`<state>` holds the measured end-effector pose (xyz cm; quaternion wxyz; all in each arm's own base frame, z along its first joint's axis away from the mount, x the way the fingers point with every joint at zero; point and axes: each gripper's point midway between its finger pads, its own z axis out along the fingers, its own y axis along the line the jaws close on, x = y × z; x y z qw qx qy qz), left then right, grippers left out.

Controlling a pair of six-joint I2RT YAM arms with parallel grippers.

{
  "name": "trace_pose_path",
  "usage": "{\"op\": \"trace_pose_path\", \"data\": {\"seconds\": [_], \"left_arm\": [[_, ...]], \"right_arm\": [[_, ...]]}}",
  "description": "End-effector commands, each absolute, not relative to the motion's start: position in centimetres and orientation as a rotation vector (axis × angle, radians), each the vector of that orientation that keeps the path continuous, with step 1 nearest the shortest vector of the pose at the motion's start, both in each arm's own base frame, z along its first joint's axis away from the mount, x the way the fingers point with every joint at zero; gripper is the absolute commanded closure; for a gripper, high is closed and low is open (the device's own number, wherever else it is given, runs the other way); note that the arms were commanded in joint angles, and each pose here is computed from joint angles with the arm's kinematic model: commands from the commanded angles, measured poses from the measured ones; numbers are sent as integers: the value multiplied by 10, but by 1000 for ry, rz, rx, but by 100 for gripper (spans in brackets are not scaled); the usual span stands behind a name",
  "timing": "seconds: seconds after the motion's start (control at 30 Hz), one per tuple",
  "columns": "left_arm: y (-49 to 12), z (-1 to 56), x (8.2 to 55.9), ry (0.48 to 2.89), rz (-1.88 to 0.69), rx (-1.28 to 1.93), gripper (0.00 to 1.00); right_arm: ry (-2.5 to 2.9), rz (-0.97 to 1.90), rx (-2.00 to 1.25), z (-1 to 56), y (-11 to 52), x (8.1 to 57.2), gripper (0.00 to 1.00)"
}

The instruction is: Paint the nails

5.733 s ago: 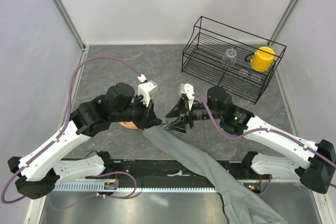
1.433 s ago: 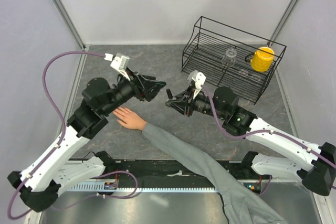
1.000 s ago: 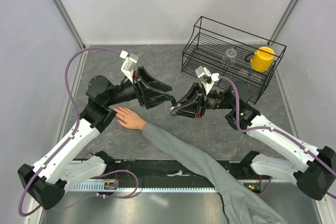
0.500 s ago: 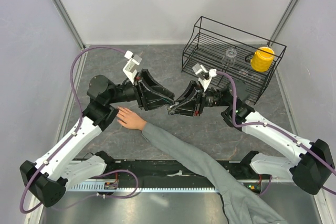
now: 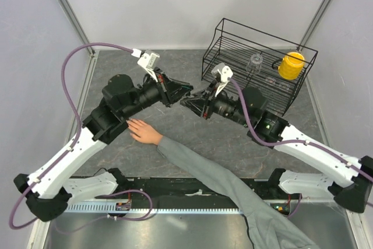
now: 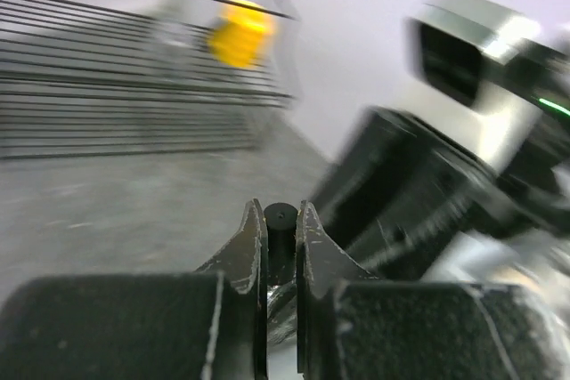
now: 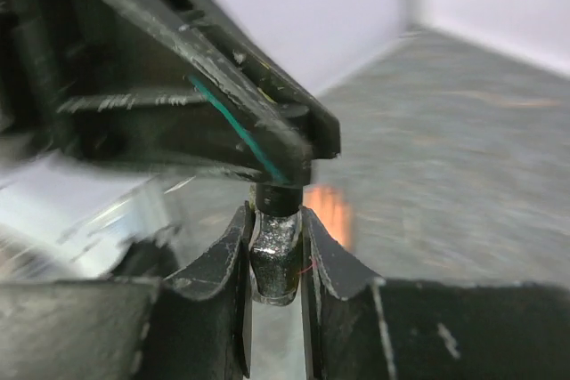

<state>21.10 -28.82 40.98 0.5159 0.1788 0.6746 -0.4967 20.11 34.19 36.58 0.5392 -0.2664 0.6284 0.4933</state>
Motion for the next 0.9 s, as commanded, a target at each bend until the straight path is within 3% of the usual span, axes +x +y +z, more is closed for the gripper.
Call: {"op": "trace_pose_path", "data": {"seconds": [0.0,0.13,0.27,0.3,0.33,0.37,0.47,0.57,0.87], "left_arm": [[-266,384,234,1756,-597,215,98],[-284,379,232,1789,-630,204,98],[-294,390,218,1749,-796,272,98],[-286,390,217,1732,-831,271,94],[-287,402,215,1678,-898,270,84],[-293,393,205,1683,-978,327,61],[-284,408,198,1615,-1115,344,37],[-275,406,197,1618,-1187,385,29],[-280,418,149,1429,-1535,701,27]], "right_arm": [[1662,467,-484,328,323,231,100],[1645,435,-473,327,327,227,100],[1586,582,-566,333,330,216,100],[1573,633,-601,333,332,211,100],[1530,739,-671,332,342,199,100],[1498,768,-677,339,335,197,100],[1450,829,-745,340,329,187,100],[1421,888,-771,344,317,185,100],[1365,1261,-983,352,307,160,100]]}}
